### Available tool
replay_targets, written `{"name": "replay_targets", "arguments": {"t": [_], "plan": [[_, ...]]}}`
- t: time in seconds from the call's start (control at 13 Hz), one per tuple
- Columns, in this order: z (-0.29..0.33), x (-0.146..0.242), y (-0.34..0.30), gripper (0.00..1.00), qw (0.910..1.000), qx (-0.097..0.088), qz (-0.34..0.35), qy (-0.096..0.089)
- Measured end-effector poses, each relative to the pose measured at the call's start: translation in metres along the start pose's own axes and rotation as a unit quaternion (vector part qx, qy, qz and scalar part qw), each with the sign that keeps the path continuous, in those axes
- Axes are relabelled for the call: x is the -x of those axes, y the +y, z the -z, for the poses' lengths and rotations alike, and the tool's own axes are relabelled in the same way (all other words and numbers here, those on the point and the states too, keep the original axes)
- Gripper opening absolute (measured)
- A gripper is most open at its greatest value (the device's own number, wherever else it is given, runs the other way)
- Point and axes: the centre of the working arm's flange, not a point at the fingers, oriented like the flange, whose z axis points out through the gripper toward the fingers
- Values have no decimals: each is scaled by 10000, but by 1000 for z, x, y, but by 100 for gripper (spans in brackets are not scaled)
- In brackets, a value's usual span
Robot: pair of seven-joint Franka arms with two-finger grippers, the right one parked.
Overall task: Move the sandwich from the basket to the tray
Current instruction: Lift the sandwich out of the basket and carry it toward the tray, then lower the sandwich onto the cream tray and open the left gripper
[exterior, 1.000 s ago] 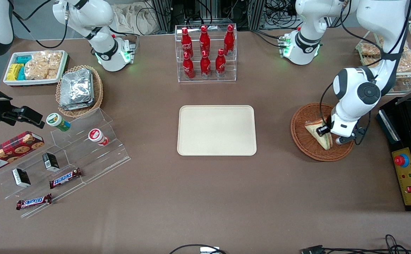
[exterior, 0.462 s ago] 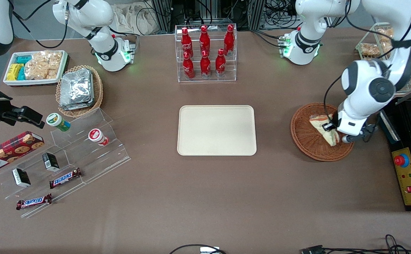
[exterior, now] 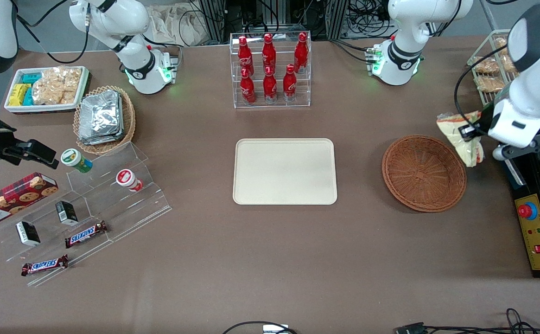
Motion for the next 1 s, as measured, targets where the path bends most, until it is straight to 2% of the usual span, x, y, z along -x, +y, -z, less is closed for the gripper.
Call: {"name": "replay_targets", "arguments": {"t": [0.15,0.31,0.46,0.62,0.77,1.0], "plan": [[14,12,35,14,9982,-44,-600,59],[13,35,103,14,9926,-146,-1205,87],[5,66,182,14,9883,-231,-1504,80],[-11,89,248,14,9860,-222,-1651,56],[-36,91,289,14,9850,-166,-1713,132],[-100,76,328,14,9834,-287,-1774,253]]}}
